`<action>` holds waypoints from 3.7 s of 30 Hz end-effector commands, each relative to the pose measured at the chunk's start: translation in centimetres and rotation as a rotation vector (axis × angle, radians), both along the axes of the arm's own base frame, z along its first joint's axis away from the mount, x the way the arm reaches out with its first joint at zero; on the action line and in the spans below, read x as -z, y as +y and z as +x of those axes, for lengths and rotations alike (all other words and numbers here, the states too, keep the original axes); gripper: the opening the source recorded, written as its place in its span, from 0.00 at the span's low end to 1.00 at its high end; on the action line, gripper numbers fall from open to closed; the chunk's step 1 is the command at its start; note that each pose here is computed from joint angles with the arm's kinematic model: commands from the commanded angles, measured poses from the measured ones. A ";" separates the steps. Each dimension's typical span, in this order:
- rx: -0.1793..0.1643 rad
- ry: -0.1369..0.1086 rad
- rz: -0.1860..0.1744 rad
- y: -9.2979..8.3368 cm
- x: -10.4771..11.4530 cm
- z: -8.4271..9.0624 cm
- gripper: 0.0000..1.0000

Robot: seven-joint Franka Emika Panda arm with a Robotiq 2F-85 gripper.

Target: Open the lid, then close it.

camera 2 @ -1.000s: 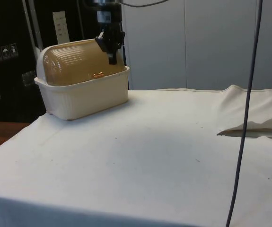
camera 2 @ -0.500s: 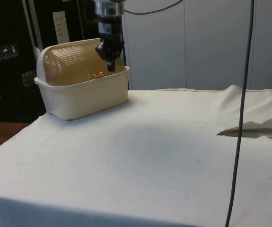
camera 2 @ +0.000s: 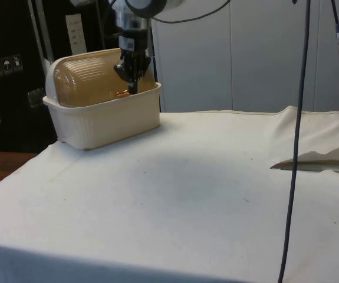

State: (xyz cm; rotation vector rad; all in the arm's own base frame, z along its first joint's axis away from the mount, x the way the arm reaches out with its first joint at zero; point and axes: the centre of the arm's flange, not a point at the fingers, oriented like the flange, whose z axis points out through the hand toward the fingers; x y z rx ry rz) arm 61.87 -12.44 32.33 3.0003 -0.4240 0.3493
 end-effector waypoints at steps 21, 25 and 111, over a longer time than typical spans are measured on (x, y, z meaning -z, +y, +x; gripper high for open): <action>0.076 -0.109 -0.032 -1.3 2.8 0.6 0.00; 0.091 -0.133 -0.035 -1.7 3.5 0.7 0.00; 0.289 -0.332 -0.043 -5.6 -2.8 3.3 0.00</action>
